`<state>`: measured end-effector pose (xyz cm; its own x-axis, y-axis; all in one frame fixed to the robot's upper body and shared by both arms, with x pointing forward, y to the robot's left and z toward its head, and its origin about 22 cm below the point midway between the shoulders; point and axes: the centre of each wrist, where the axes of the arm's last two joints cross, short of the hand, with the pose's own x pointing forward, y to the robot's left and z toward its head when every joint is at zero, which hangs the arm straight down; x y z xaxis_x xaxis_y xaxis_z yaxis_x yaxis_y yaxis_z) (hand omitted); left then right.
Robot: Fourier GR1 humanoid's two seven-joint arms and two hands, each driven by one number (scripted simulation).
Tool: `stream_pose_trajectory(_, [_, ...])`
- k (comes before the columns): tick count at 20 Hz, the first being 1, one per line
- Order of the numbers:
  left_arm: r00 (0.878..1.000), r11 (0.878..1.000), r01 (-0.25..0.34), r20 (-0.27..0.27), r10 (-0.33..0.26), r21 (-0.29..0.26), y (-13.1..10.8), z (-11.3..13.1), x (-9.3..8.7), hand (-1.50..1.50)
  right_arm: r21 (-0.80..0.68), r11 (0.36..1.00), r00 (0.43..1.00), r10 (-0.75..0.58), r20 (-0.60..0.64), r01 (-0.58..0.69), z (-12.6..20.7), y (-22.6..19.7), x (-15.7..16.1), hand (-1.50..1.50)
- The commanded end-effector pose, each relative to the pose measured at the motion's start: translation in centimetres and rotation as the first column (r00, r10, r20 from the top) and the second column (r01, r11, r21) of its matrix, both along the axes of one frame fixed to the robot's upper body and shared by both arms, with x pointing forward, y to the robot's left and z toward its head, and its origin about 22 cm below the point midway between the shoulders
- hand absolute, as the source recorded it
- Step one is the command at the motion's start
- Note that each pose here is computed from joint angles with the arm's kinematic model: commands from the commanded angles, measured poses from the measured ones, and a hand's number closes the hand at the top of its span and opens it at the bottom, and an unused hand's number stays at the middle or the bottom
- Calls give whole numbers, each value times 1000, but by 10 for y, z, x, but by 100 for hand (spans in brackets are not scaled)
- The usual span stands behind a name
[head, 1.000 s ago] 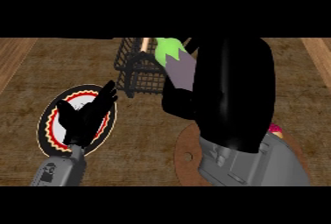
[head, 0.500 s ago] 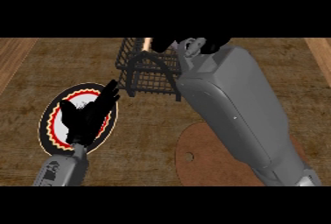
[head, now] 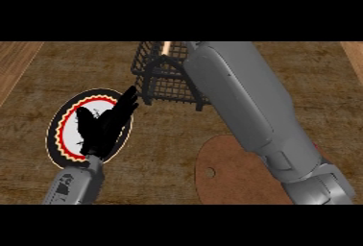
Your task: Pick the eggplant from the cutting board and place it in the tiered basket
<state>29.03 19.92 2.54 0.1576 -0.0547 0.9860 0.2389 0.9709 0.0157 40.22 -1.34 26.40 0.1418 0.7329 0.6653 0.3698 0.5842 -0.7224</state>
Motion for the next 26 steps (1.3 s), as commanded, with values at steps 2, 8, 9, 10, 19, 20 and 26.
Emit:
stream_pose_trajectory(2, [1000,1000,20,21,-20,-4,-10,1,4,0,298,954,996,-50,74,26,-15,-13,14,150])
stream_pose_trajectory(8, [998,998,60,23,-60,-4,-13,6,13,0,311,946,990,48,132,-87,-27,2,22,-150])
stream_pose_trajectory(9, [998,998,64,22,-64,-12,-29,13,8,0,305,946,987,69,145,-110,-31,1,23,-150])
stream_pose_trajectory(10, [998,998,66,25,-66,1,-15,8,10,0,296,947,981,78,176,-129,-25,4,24,-150])
stream_pose_trajectory(19, [1000,1000,25,18,-24,-13,-17,4,5,0,317,947,928,-72,367,-52,-24,13,32,-150])
stream_pose_trajectory(20, [1000,1000,27,-3,-27,-11,-10,8,6,0,373,927,925,-110,363,-36,-13,18,30,-150])
stream_pose_trajectory(26, [998,998,-61,-21,61,-2,6,-8,-3,0,491,869,930,-232,286,65,-1,2,39,-150])
